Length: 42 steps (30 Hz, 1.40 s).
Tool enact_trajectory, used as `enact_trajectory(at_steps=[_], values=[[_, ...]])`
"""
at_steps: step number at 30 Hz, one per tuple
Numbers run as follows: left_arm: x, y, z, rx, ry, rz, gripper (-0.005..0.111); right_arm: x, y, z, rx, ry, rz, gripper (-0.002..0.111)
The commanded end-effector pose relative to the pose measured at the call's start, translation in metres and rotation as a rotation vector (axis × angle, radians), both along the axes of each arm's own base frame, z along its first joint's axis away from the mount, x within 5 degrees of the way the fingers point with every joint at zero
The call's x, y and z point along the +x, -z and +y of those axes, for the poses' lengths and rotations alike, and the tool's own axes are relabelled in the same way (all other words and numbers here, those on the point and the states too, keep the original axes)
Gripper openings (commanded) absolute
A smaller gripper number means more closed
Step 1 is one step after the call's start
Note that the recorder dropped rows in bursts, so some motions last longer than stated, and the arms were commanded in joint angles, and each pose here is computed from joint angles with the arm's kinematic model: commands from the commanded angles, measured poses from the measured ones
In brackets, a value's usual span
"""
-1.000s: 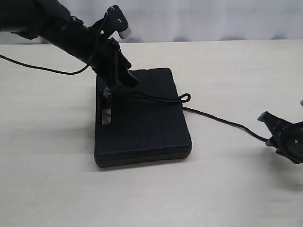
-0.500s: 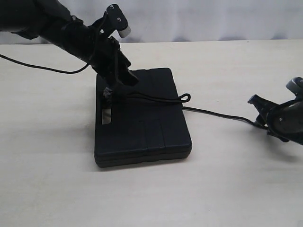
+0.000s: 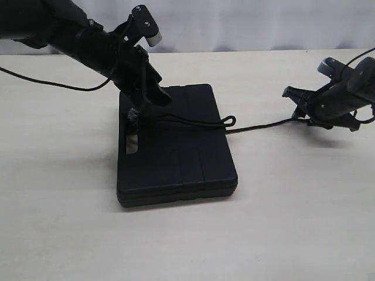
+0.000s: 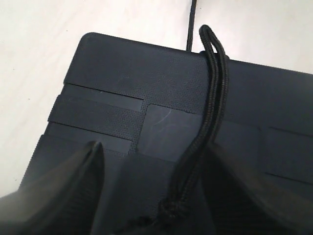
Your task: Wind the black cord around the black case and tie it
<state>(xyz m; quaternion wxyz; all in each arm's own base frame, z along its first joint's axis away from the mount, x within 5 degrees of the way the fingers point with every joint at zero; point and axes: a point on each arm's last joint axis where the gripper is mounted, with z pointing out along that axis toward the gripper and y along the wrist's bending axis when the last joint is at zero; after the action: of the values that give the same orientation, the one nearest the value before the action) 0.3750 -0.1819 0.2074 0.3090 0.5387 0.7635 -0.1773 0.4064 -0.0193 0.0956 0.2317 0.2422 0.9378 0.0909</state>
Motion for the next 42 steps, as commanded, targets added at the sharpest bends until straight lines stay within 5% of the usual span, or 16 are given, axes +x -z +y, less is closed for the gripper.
enact_trajectory(at_steps=[1, 17, 23, 26, 30, 42], values=[[0.002, -0.003, -0.001, -0.016, -0.022, -0.009, 0.055, 0.002, 0.025, 0.008, 0.012, -0.085, 0.127, 0.042], [0.001, -0.002, -0.002, -0.017, -0.014, 0.001, 0.055, 0.027, 0.041, 0.095, -0.069, -0.481, 0.234, 0.041], [0.0, -0.002, -0.002, -0.018, -0.008, 0.008, 0.055, 0.016, 0.054, 0.095, -0.155, -0.606, 0.39, 0.013], [-0.007, -0.001, -0.004, -0.011, 0.087, 0.037, 0.055, 0.012, 0.058, 0.095, -0.154, -0.615, 0.423, 0.004], [-0.016, -0.001, -0.005, 0.006, 0.263, 0.021, 0.055, 0.009, 0.06, 0.097, -0.165, -0.623, 0.381, 0.004], [-0.018, -0.001, -0.009, 0.013, 0.289, -0.005, 0.055, 0.001, 0.038, 0.103, -0.191, -0.567, 0.037, 0.004]])
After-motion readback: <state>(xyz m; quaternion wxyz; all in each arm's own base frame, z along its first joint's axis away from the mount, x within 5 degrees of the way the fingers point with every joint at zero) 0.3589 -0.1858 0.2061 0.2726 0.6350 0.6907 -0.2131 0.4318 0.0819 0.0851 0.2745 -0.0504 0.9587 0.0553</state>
